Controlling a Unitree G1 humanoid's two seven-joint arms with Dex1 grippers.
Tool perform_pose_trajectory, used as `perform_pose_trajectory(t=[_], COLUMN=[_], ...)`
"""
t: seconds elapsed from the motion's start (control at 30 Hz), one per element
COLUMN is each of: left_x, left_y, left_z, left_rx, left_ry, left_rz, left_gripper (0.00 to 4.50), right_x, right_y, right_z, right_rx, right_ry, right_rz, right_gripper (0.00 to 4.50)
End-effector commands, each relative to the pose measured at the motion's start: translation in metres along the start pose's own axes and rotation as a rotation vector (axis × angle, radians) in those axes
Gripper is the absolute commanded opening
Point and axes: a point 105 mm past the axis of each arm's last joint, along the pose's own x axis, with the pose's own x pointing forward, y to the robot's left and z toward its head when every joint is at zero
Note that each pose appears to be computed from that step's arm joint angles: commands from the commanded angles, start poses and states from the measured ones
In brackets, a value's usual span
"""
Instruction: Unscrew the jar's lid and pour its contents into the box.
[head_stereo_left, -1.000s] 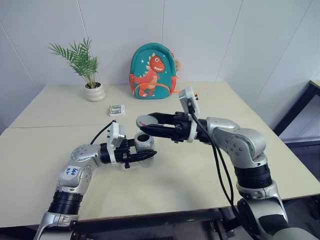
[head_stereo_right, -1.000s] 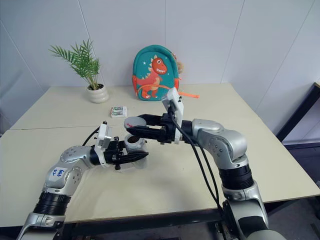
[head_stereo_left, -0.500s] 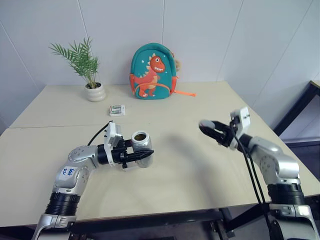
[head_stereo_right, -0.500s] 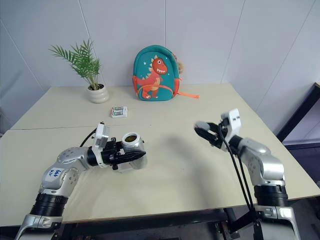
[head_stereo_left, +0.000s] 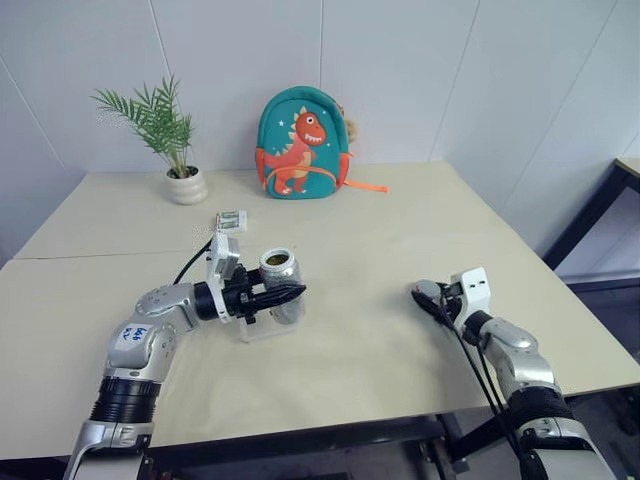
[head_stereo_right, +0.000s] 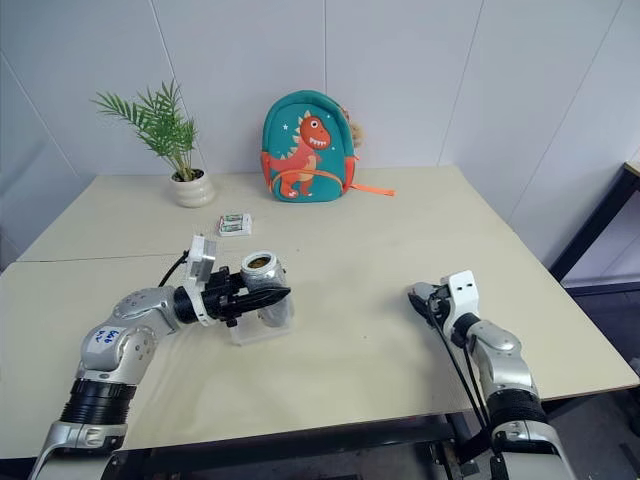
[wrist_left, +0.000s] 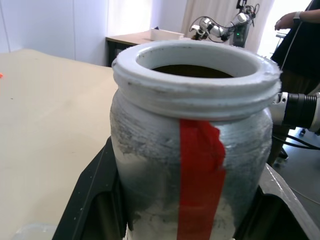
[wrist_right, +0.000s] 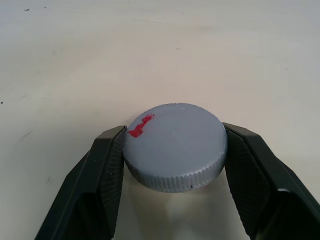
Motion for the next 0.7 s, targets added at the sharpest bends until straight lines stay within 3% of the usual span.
perform_pose_trajectory(t=[0.03, 0.1, 0.4, 0.5, 0.7], left_x=[-0.002, -0.003, -0.011, -0.019, -0.035], left_y=[0.002, 0.003, 0.016, 0.024, 0.039], left_z=[0.012, 0.010, 0.027, 0.032, 0.055], left_rx=[0.067, 0.068, 0.073, 0.114, 0.165], left_ry=[-0.010, 0.013, -0.003, 0.047, -0.001], left_rz=[0.021, 0.033, 0.127, 0.184, 0.295], left_gripper=[2.02, 2.02, 2.02, 2.02, 2.02], right_x=[-0.003, -0.007, -0.048, -0.064, -0.088], right_y=[0.000, 0.005, 0.068, 0.087, 0.102], right_z=[0.026, 0.039, 0.120, 0.133, 0.152], right_rx=[-0.030, -0.039, -0.213, -0.266, -0.327], right_ry=[-0.081, -0.107, -0.202, -0.200, -0.200], right_rz=[0.044, 0.095, 0.433, 0.512, 0.566], right_gripper=[3.90, 4.46, 4.46, 4.46, 4.46])
